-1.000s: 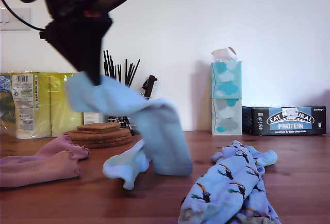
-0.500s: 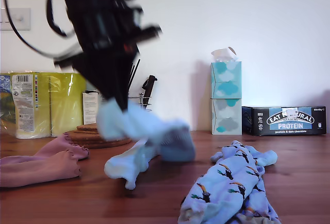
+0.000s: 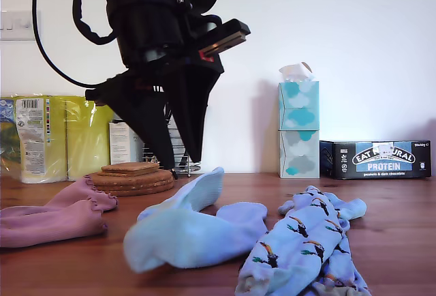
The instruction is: Pair up the socks based on colour and pattern, by placing each sock on top of its pair
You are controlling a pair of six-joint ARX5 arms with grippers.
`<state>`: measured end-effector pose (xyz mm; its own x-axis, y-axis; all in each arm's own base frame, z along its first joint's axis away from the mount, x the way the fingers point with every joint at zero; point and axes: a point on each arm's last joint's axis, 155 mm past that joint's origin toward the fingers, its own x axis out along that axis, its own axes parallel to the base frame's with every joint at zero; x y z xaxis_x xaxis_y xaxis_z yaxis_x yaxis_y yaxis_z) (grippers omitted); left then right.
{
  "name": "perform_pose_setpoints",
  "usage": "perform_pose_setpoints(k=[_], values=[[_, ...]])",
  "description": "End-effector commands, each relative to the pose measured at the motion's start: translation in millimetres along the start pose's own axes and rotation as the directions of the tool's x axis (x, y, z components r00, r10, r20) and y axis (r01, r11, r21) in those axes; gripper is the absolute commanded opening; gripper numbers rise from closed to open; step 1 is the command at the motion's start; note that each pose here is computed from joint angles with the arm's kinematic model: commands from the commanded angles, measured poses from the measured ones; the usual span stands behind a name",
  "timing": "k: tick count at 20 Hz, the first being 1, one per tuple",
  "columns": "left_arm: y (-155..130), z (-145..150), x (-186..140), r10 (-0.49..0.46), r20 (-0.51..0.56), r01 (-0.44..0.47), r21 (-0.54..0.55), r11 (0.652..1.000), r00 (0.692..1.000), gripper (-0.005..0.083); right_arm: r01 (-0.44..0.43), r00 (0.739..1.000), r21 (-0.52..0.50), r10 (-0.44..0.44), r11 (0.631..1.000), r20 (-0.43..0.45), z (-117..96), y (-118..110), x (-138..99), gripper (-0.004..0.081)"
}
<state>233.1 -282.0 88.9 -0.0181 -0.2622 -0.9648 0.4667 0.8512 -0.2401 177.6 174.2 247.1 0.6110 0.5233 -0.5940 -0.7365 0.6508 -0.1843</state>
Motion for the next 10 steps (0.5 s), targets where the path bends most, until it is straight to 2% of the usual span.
perform_pose_setpoints(k=[1, 5, 7, 10], values=[[1, 8, 0, -0.002, 0.036, 0.002, 0.001, 1.0, 0.999, 0.0408, -0.006, 1.0, -0.002, 0.006, 1.0, 0.004, 0, 1, 0, -0.0013], [22, 49, -11, 0.094, 0.21, -0.112, 0.073, 0.991, 0.973, 0.0364, -0.006, 1.0, -0.004, 0.006, 1.0, 0.004, 0, 1, 0, -0.0013], [36, 61, -10, 0.153, 0.248, -0.185, 0.114, 0.976, 0.957, 0.0371, -0.005, 1.0, -0.004, 0.005, 1.0, 0.007, 1, 1, 0, -0.0013], [55, 57, 5, 0.204, 0.194, -0.225, 0.091, 0.97, 0.96, 0.0508, -0.004, 1.0, -0.004, 0.004, 1.0, 0.01, 2, 1, 0, -0.0013]])
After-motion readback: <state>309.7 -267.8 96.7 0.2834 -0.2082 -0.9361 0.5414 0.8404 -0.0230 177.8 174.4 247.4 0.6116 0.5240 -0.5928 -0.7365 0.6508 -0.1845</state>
